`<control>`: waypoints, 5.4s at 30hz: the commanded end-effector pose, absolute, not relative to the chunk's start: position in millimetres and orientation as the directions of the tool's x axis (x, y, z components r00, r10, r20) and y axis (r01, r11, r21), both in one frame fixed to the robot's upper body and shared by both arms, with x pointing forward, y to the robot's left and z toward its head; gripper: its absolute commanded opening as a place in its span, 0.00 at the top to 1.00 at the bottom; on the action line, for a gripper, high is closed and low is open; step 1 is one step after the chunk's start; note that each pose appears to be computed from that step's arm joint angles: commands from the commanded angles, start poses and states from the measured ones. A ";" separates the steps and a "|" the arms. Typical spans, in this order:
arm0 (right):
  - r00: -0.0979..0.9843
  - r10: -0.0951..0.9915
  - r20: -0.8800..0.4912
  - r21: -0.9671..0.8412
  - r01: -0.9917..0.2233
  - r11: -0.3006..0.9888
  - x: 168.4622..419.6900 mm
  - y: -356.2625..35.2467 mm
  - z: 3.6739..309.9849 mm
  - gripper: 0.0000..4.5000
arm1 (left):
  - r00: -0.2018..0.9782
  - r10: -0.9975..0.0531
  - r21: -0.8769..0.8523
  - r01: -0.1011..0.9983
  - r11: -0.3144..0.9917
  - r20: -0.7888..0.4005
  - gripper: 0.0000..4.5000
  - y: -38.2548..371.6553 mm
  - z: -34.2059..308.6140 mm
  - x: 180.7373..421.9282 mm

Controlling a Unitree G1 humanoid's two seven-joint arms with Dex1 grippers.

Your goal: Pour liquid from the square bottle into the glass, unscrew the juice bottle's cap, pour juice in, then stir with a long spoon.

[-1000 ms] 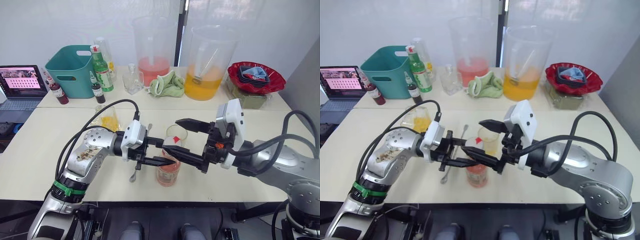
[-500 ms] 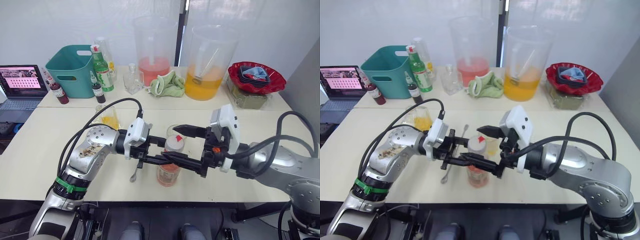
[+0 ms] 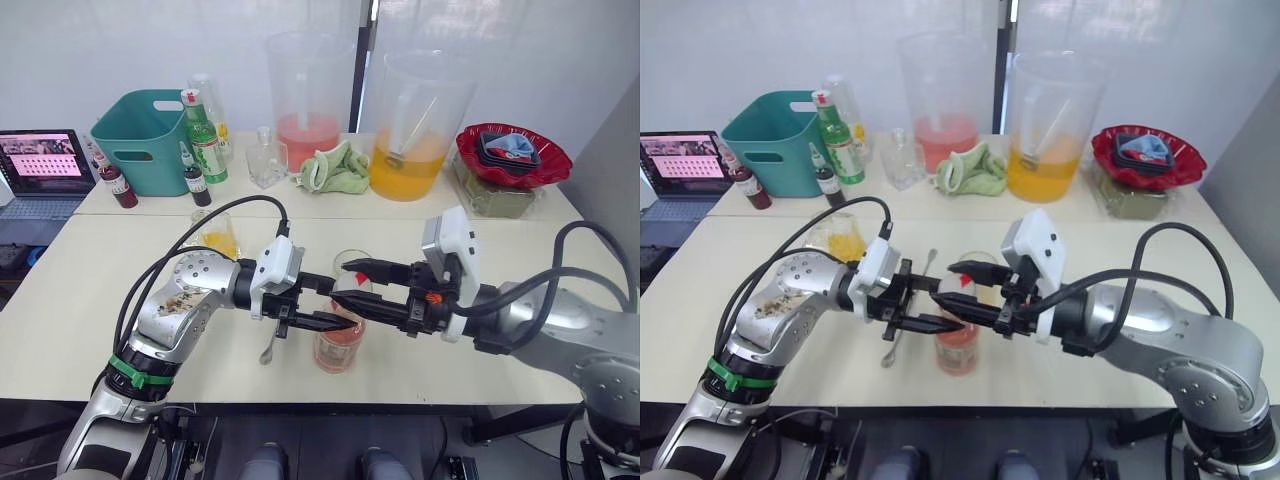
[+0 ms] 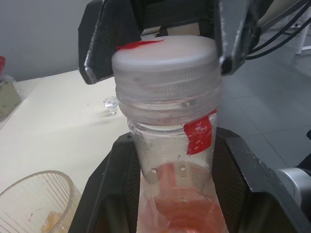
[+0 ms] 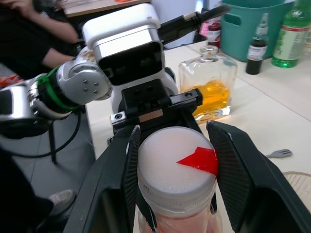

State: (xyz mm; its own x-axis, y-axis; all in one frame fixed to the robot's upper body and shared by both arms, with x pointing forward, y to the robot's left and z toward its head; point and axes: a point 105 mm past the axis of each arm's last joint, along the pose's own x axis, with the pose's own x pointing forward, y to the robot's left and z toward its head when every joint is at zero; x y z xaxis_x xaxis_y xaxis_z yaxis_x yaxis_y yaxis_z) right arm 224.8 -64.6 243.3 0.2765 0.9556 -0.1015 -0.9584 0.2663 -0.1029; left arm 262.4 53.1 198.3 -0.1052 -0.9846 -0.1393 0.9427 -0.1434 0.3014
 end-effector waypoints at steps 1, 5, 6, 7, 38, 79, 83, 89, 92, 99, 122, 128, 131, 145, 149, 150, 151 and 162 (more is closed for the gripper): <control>0.056 0.991 -0.121 -0.101 -0.994 0.044 221.7 -64.6 246.6 0.63 | -0.078 -0.982 0.306 0.943 -0.129 -0.173 0.57 56.0 194.3 265.1; -0.239 0.946 -0.218 -0.060 -0.964 -0.258 234.2 -61.4 246.2 0.63 | -0.073 -0.981 0.307 0.943 -0.127 -0.180 0.57 58.4 193.5 264.7; -0.307 0.922 -0.237 -0.040 -0.945 -0.324 234.4 -61.9 246.4 0.63 | -0.071 -0.981 0.308 0.943 -0.125 -0.182 0.57 58.5 193.3 265.4; -0.364 0.886 -0.289 -0.031 -0.921 -0.388 238.0 -61.5 243.8 0.63 | -0.069 -0.981 0.308 0.943 -0.124 -0.183 0.57 58.7 193.2 266.0; 0.169 0.984 -0.059 -0.245 -0.958 0.150 235.5 -64.0 276.1 0.00 | -0.032 -0.986 0.317 0.945 -0.084 -0.167 0.57 63.7 188.7 269.7; 0.355 0.934 -0.045 -0.153 -0.926 0.345 221.8 -58.5 259.4 0.24 | -0.032 -0.986 0.325 0.942 -0.085 -0.166 0.57 62.0 188.8 275.2; 0.366 0.929 -0.050 -0.146 -0.923 0.356 223.5 -57.5 257.1 0.17 | -0.034 -0.986 0.328 0.941 -0.087 -0.166 0.57 60.1 192.9 273.6; 0.366 0.929 -0.050 -0.129 -0.925 0.357 224.5 -55.1 253.5 0.17 | -0.032 -0.985 0.328 0.941 -0.086 -0.167 0.57 59.0 196.1 272.1; 0.365 0.930 -0.050 -0.125 -0.926 0.356 223.9 -54.2 252.1 0.17 | -0.030 -0.985 0.327 0.941 -0.084 -0.169 0.57 59.5 196.0 271.9; 0.368 0.929 -0.040 -0.129 -0.924 0.361 223.8 -53.7 252.8 0.58 | -0.029 -0.985 0.326 0.941 -0.084 -0.171 0.57 60.8 194.7 271.4; -0.382 0.808 -0.448 -0.088 -0.881 -0.465 259.9 -62.0 236.6 0.63 | -0.020 -0.980 0.327 0.941 -0.085 -0.197 0.57 68.5 186.4 271.1; -0.378 0.808 -0.451 -0.140 -0.864 -0.483 271.3 -54.7 251.9 0.63 | -0.017 -0.980 0.329 0.941 -0.083 -0.200 0.57 70.6 186.4 269.7; -0.371 0.834 -0.408 -0.156 -0.872 -0.464 270.3 -56.3 262.1 0.34 | -0.018 -0.980 0.329 0.941 -0.084 -0.198 0.57 70.5 186.5 269.4; -0.036 0.991 -0.131 -0.211 -0.976 -0.063 234.9 -68.6 279.0 0.01 | -0.033 -0.982 0.319 0.943 -0.092 -0.186 0.57 65.9 186.8 269.9; 0.180 0.982 -0.055 -0.217 -0.962 0.165 238.5 -62.4 273.1 0.01 | -0.034 -0.983 0.318 0.944 -0.092 -0.183 0.57 65.1 187.3 269.1; 0.212 0.975 -0.062 -0.224 -0.955 0.193 237.0 -62.3 269.8 0.01 | -0.034 -0.983 0.318 0.944 -0.092 -0.183 0.57 65.1 187.5 268.9; 0.227 0.971 -0.072 -0.230 -0.951 0.205 235.0 -62.2 267.4 0.01 | -0.034 -0.983 0.318 0.944 -0.092 -0.182 0.57 65.2 187.7 268.6; 0.335 0.939 -0.076 -0.128 -0.937 0.324 219.8 -62.1 252.0 0.01 | -0.049 -0.982 0.310 0.945 -0.106 -0.185 0.57 64.3 188.5 267.9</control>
